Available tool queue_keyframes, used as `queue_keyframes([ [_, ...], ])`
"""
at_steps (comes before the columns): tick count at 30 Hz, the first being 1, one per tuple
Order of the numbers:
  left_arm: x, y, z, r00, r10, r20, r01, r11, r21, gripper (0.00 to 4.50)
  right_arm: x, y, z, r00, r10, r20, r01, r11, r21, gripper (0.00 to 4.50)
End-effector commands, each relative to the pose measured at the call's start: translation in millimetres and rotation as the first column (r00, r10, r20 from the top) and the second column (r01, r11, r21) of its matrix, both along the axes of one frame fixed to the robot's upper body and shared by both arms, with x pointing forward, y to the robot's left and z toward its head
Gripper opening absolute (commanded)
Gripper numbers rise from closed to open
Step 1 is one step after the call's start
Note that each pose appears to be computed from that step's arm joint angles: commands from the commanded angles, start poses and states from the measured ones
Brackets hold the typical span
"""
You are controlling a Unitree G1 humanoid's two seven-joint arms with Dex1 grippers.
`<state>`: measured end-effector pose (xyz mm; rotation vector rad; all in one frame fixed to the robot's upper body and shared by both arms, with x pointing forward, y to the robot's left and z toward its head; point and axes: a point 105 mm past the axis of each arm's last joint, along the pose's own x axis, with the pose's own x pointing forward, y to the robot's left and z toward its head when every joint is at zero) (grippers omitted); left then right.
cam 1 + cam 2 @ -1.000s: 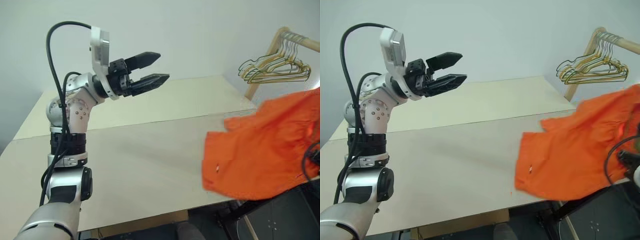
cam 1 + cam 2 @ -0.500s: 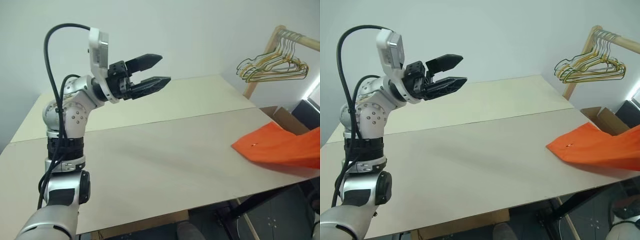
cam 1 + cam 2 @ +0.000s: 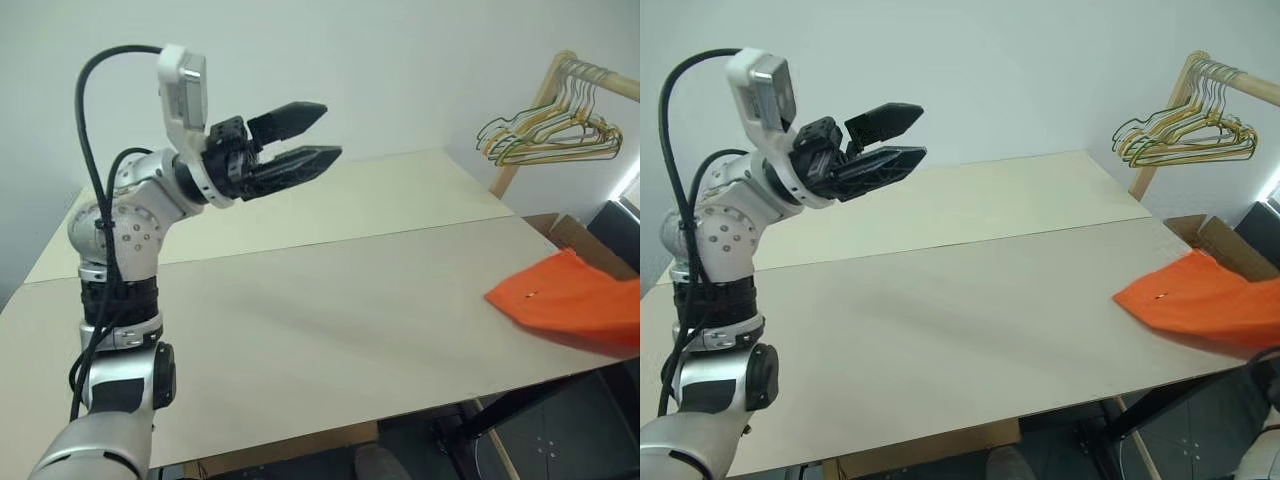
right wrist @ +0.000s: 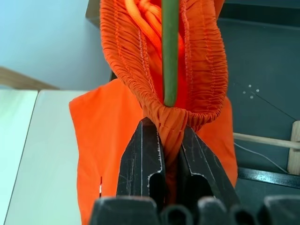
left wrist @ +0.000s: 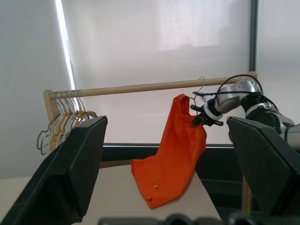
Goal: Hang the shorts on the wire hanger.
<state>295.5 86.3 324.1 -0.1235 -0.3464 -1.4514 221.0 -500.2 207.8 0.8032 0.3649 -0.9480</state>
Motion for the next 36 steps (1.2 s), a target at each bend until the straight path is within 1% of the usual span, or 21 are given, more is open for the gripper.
queue_keyframes([
  [1, -14, -3, 8, 0.998, -0.047, 0.032, 0.047, 0.999, 0.007, 4.42, -1, -15, 20, 0.997, -0.047, 0.061, 0.051, 0.997, -0.064, 0.04],
  [8, -17, -6, 21, 0.998, -0.058, 0.004, 0.058, 0.998, -0.028, 4.42, -2, -30, 13, 0.994, -0.103, 0.049, 0.106, 0.992, -0.074, 0.04],
  [11, -17, -6, 20, 0.998, -0.058, -0.012, 0.057, 0.998, -0.021, 4.42, -1, -33, 8, 0.993, -0.111, 0.034, 0.113, 0.991, -0.076, 0.04],
  [15, -20, -6, 18, 0.998, -0.055, -0.014, 0.055, 0.998, -0.017, 4.42, -4, -35, -6, 0.991, -0.131, -0.033, 0.128, 0.988, -0.082, 0.04],
  [18, -20, -5, 18, 0.999, -0.052, -0.013, 0.052, 0.999, -0.015, 4.42, -3, -35, -10, 0.991, -0.128, -0.044, 0.124, 0.989, -0.083, 0.04],
  [20, -20, -4, 18, 0.999, -0.050, -0.012, 0.049, 0.999, -0.015, 4.45, -2, -35, -11, 0.990, -0.128, -0.054, 0.123, 0.989, -0.087, 0.75],
  [22, -21, -4, 18, 0.999, -0.049, -0.012, 0.049, 0.999, -0.014, 4.45, -2, -35, -11, 0.991, -0.123, -0.059, 0.117, 0.989, -0.092, 1.23],
  [25, -22, -3, 17, 0.999, -0.048, -0.008, 0.048, 0.999, -0.009, 4.45, -1, -36, -9, 0.990, -0.124, -0.066, 0.116, 0.987, -0.114, 2.26],
  [27, -22, -3, 17, 0.999, -0.043, -0.004, 0.043, 0.999, -0.006, 4.45, -1, -37, -4, 0.990, -0.126, -0.071, 0.115, 0.983, -0.145, 2.99],
  [28, -21, -2, 17, 0.999, -0.038, -0.002, 0.038, 0.999, -0.005, 4.45, -1, -38, -1, 0.988, -0.131, -0.077, 0.117, 0.979, -0.165, 3.26],
  [31, -19, 0, 17, 1.000, -0.011, 0.002, 0.011, 1.000, -0.003, 4.45, -1, -40, 14, 0.983, -0.159, -0.088, 0.133, 0.960, -0.246, 4.33],
  [32, -18, 0, 17, 1.000, -0.002, 0.003, 0.002, 1.000, -0.002, 4.45, -1, -41, 19, 0.982, -0.169, -0.087, 0.140, 0.953, -0.269, 4.46],
  [36, -17, 2, 17, 1.000, 0.023, -0.001, -0.023, 1.000, 0.004, 4.45, -1, -41, 31, 0.978, -0.202, -0.052, 0.177, 0.935, -0.308, 4.46],
])
